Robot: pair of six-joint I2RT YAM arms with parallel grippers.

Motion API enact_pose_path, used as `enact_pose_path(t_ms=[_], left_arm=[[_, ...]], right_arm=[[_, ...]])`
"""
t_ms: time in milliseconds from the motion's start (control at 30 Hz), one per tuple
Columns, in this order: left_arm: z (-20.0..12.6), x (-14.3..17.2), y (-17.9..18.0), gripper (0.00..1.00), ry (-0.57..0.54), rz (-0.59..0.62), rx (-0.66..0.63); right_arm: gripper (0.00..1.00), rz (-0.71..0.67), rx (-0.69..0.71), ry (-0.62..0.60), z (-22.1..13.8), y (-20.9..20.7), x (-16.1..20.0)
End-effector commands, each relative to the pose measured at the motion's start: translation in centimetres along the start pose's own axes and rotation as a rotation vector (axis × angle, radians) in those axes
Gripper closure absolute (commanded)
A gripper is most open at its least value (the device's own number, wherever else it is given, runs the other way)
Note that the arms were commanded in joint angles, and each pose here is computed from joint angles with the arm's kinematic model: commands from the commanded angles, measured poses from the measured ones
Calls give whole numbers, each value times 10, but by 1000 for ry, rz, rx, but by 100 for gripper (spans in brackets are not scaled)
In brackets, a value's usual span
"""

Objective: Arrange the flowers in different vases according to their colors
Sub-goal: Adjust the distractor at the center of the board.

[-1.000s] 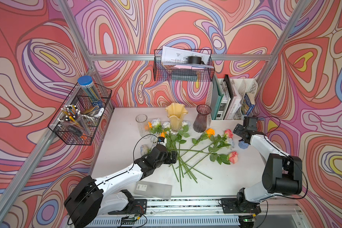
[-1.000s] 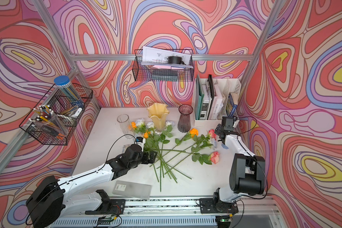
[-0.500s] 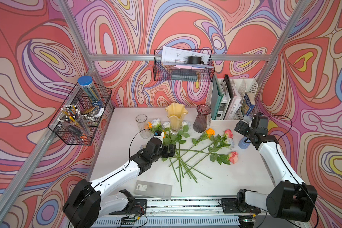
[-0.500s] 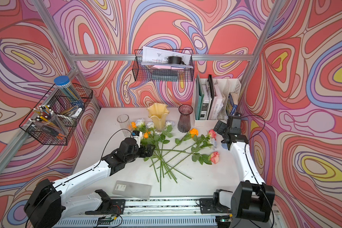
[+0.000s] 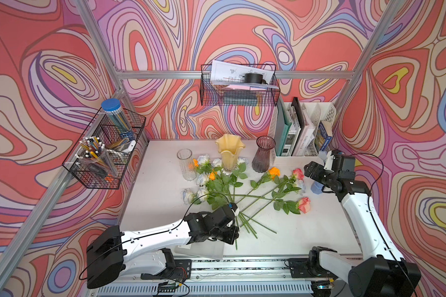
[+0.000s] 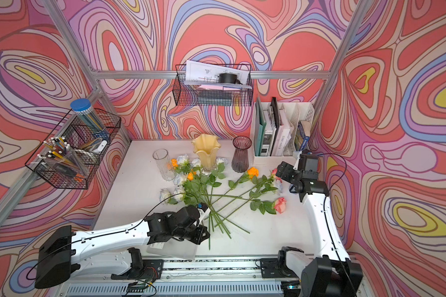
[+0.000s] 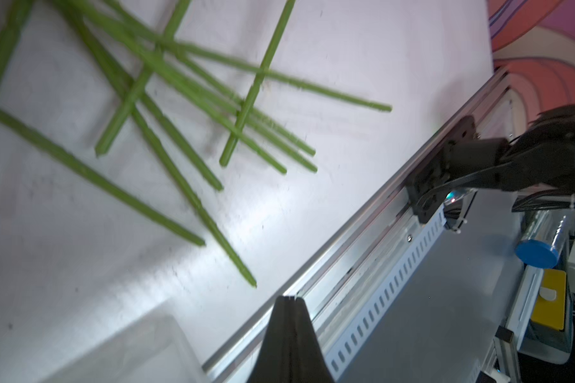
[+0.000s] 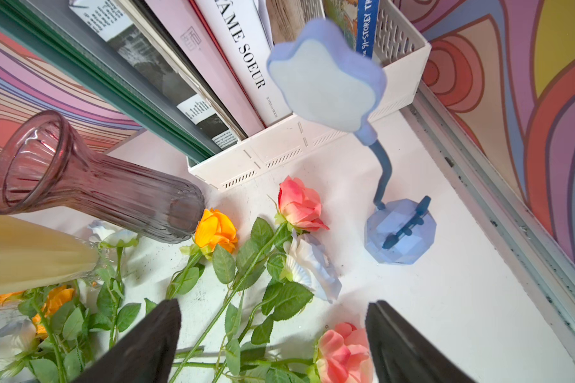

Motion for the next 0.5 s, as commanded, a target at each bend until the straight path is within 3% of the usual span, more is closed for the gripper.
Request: enact_pose_path(t_ms=[0, 100, 200, 333, 400, 467], left_arm=[[-7, 39, 7, 100, 146, -101, -106], [0, 65, 21, 100, 272, -141, -207], [14, 67, 24, 100, 284, -153, -215], [23, 79, 58, 100, 362, -180, -399], [28, 83, 74, 100, 378, -228, -425], [11, 79, 104, 100, 377, -261, -591]], right_arm=[[11, -3, -29, 16, 0, 5, -1], [11, 0, -45, 14, 1, 7, -1], [11, 3, -53, 8, 2, 7, -1], [11, -6, -78, -1, -1, 11, -3], [11, -7, -87, -8, -2, 13, -4], [11, -5, -100, -10, -4, 15, -6]])
Point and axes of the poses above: each gripper's point midway between its finger pads, its own z axis out along the fingers, its own y axis along the line the jaws close on, x = y × z, the point moved 4 cm from there along -z, back along the fingers, and after that the axes turned 9 degrees about z, right-handed, at the moved point
